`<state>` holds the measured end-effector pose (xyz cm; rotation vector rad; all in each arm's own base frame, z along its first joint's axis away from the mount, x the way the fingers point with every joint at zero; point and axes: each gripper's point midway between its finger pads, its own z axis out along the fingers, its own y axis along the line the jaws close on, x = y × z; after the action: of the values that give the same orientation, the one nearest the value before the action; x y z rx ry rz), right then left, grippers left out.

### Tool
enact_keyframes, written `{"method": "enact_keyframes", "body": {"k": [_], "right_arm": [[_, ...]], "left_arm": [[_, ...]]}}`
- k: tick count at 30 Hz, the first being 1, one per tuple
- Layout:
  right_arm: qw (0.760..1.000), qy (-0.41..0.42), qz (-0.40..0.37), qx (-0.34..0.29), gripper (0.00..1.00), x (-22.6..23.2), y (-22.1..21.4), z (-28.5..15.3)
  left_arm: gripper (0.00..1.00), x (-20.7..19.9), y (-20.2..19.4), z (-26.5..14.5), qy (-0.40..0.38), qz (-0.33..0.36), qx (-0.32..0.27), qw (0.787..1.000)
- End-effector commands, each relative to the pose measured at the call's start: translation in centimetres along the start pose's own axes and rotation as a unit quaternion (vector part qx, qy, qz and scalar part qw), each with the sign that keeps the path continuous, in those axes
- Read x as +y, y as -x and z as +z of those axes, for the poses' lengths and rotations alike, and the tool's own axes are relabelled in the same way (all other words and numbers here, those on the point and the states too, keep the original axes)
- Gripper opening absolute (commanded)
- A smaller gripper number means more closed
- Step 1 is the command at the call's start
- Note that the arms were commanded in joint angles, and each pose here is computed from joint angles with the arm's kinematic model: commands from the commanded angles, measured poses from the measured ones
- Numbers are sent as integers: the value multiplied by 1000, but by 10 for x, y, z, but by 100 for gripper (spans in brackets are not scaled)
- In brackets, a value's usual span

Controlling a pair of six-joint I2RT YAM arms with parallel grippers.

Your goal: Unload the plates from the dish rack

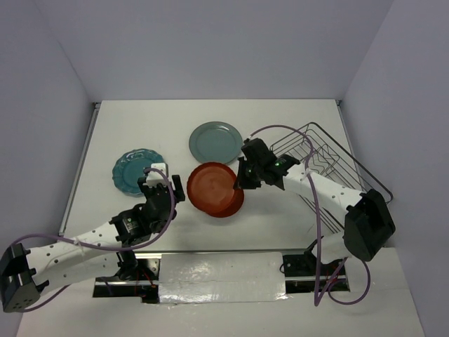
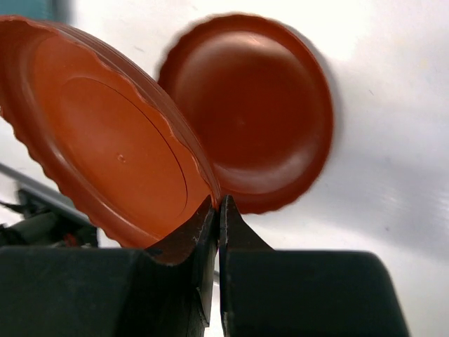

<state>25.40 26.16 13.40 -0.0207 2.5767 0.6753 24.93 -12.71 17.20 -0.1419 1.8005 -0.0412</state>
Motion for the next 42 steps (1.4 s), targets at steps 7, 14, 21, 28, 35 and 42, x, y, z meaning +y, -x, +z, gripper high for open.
{"method": "enact_keyframes", "body": {"k": [7,14,21,28,35,42], "right_arm": [[999,-49,19,1,0,-23,-11,19],[998,-53,23,6,0,-29,-17,32],[997,-75,24,2,0,-33,-10,42],[995,-92,26,-6,0,-43,-7,45],[995,-97,29,-16,0,-50,-6,41],[994,-106,20,-6,1,-57,-13,44]], "left_arm": [[81,0,22,-4,2,-45,-28,999],[81,-5,20,-2,-3,-37,-22,999],[81,-4,20,-2,1,-34,-20,999],[81,-1,22,-5,-6,-46,-28,999],[81,-2,23,-4,-4,-45,-27,999],[82,-2,22,-3,0,-41,-25,999]]}}
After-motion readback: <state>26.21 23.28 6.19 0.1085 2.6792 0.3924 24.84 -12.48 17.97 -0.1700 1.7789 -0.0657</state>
